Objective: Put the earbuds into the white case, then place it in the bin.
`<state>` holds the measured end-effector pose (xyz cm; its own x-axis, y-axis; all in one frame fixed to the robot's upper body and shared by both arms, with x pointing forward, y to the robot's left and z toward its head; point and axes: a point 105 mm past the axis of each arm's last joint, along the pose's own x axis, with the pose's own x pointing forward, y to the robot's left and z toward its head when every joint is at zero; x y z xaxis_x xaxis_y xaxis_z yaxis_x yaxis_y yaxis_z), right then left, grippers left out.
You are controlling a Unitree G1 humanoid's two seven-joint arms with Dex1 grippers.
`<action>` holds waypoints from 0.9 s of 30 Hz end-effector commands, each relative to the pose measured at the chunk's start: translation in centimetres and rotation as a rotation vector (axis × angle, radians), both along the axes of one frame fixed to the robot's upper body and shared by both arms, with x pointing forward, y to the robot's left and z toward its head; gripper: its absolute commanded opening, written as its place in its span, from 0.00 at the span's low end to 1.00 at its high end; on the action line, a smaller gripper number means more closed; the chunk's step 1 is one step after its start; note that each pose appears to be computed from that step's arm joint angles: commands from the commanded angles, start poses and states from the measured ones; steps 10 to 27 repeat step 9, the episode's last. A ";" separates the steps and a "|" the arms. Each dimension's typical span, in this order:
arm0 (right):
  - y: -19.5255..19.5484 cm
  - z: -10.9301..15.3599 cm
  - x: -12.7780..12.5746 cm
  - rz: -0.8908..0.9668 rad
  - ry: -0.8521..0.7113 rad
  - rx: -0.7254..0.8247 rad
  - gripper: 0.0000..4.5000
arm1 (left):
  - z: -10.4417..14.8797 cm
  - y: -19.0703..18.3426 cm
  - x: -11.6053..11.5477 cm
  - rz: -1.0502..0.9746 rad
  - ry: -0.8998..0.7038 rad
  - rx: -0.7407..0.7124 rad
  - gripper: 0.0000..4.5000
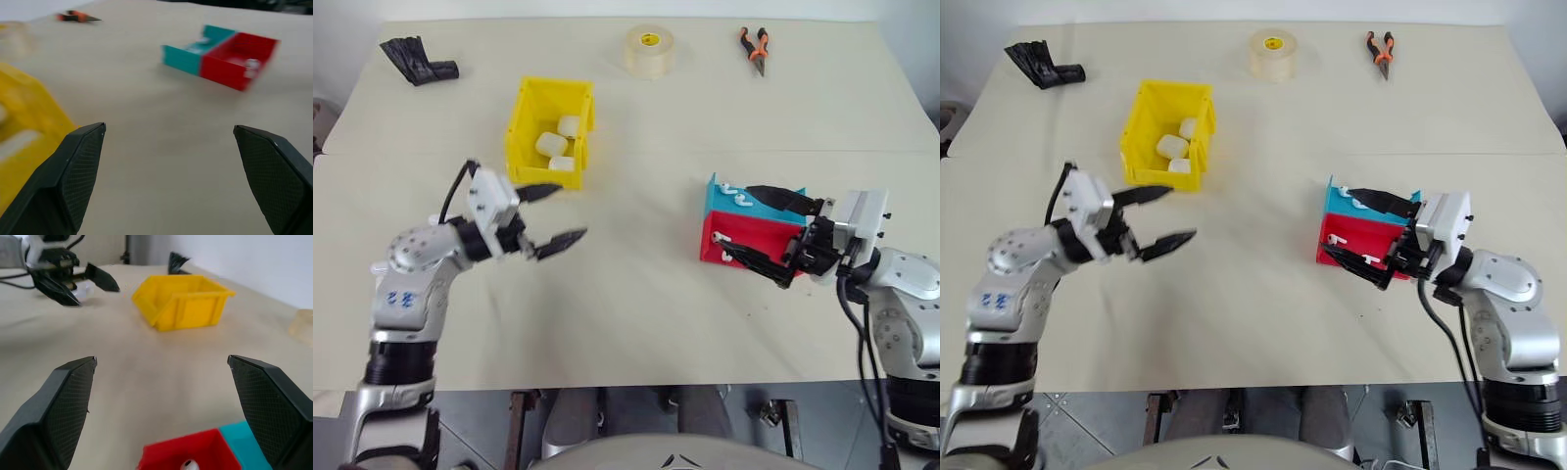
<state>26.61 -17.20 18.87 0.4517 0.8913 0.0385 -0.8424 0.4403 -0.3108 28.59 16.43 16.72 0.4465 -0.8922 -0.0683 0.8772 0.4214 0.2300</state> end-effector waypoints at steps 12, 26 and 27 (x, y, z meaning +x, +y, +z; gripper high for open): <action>-2.1 -0.9 -0.1 0.039 0.049 -0.065 1.00 | 1.1 1.3 -1.7 0.064 -0.128 0.080 0.99; -2.1 -0.9 -0.1 0.039 0.049 -0.065 1.00 | 1.1 1.3 -1.7 0.064 -0.128 0.080 0.99; -2.1 -0.9 -0.1 0.039 0.049 -0.065 1.00 | 1.1 1.3 -1.7 0.064 -0.128 0.080 0.99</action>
